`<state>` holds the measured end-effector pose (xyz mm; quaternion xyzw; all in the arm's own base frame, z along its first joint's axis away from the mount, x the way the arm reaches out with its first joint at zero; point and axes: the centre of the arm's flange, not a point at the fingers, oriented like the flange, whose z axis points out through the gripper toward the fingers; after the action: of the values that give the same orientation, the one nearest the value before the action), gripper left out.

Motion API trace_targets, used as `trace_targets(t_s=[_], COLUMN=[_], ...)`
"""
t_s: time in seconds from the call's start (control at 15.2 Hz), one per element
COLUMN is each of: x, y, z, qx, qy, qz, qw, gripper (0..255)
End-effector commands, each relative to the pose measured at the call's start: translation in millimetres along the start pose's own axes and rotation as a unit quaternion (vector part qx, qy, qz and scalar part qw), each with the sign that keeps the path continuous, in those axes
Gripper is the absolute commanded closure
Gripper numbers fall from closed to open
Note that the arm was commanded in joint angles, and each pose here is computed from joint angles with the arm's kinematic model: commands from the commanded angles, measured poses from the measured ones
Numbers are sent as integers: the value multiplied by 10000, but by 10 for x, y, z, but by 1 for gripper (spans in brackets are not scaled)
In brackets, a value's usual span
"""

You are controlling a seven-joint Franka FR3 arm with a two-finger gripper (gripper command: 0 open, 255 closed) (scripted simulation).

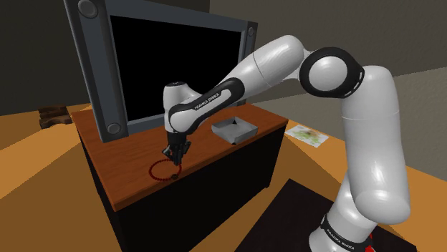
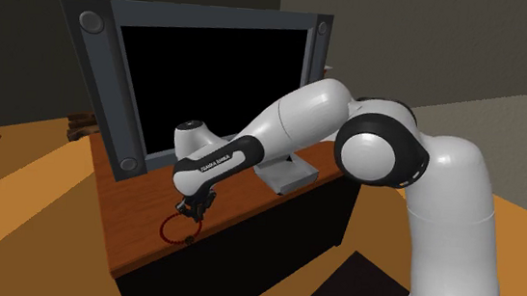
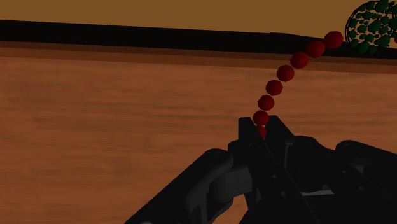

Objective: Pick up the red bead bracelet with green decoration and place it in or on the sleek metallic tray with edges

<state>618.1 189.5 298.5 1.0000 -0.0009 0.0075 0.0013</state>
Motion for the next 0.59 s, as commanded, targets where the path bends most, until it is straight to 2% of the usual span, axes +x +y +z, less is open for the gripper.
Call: trace_targets(t_s=[0.0, 0.26, 0.53], x=[7, -13, -11], y=[89, 73, 74], z=[61, 75, -136], qx=[-45, -44, -44], qy=[-59, -59, -59], qz=[47, 49, 49], qw=[10000, 10000, 10000], gripper=[255, 255, 255])
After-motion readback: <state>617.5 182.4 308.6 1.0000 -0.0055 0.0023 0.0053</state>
